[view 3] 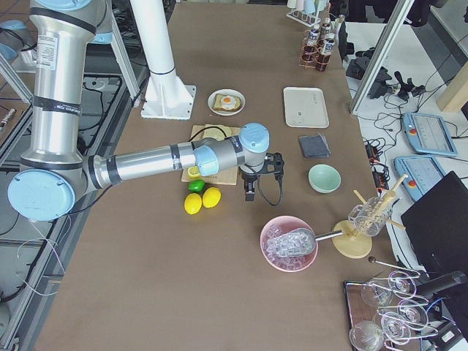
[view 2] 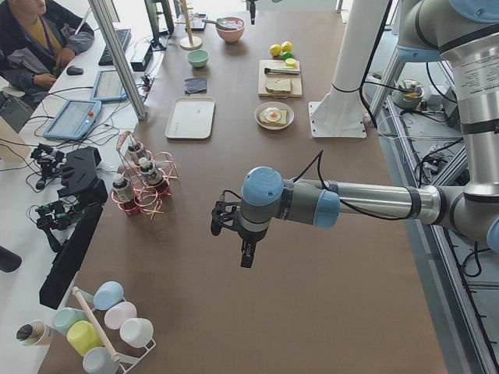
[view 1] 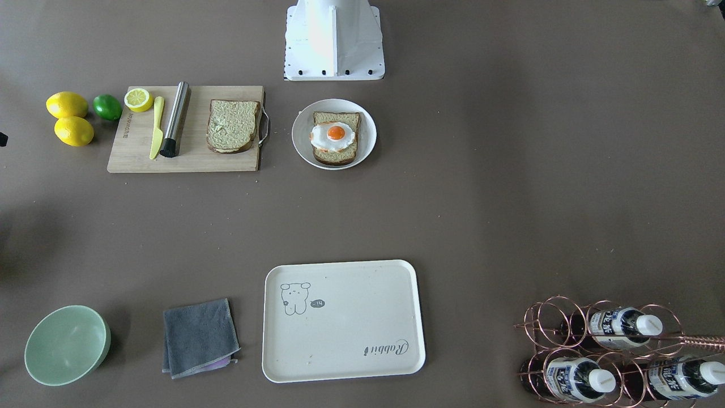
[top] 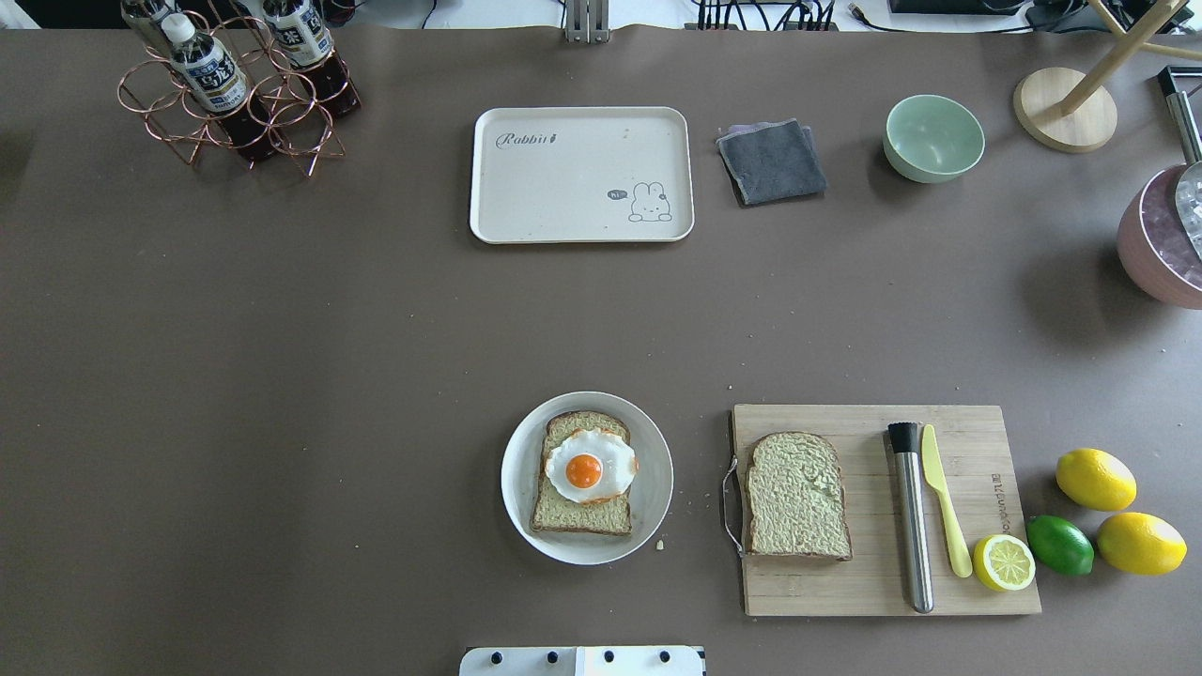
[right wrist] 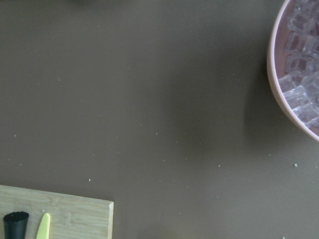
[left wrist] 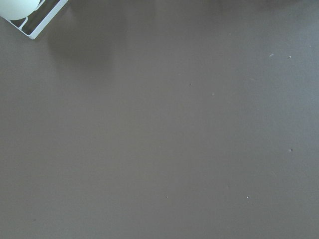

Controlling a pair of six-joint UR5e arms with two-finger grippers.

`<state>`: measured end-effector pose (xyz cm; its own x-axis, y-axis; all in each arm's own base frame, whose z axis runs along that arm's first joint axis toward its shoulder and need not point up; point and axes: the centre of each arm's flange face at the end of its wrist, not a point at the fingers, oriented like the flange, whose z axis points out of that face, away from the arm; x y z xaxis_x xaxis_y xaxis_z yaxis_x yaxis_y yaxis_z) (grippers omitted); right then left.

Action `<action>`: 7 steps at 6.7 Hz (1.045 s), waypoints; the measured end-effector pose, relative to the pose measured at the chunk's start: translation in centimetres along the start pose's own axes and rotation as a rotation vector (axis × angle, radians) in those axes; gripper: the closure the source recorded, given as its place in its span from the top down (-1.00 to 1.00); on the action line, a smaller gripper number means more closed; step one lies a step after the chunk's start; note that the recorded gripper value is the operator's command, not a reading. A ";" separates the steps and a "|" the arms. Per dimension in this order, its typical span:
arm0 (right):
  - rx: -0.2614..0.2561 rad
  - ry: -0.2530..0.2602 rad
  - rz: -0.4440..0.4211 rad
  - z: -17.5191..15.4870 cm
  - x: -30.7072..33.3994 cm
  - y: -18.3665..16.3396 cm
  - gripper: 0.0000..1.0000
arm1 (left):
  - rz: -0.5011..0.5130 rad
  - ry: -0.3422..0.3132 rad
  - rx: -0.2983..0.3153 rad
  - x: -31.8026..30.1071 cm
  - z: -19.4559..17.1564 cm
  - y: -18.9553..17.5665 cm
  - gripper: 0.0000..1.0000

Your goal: Make sandwich and place on tray

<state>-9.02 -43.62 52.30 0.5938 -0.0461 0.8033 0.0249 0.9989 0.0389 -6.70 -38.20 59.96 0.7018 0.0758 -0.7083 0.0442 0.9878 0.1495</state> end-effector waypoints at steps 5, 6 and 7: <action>-0.008 -0.071 0.100 7.7 -14.8 5.2 0.99 | 0.001 0.029 -0.002 0.3 0.0 0.1 0.95; 0.000 -0.064 0.117 8.8 -18.0 7.0 1.00 | 0.000 0.029 -0.003 0.3 0.1 0.1 0.95; 0.008 -0.061 0.115 9.8 -20.4 8.6 1.00 | -0.002 0.029 -0.004 0.2 0.1 0.1 0.95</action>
<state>-28.81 -34.16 42.03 0.5425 0.0683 0.8373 -0.0474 0.9976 -0.0507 -6.45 -38.11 59.88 0.6809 0.0774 -0.7283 0.0426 0.9885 0.1449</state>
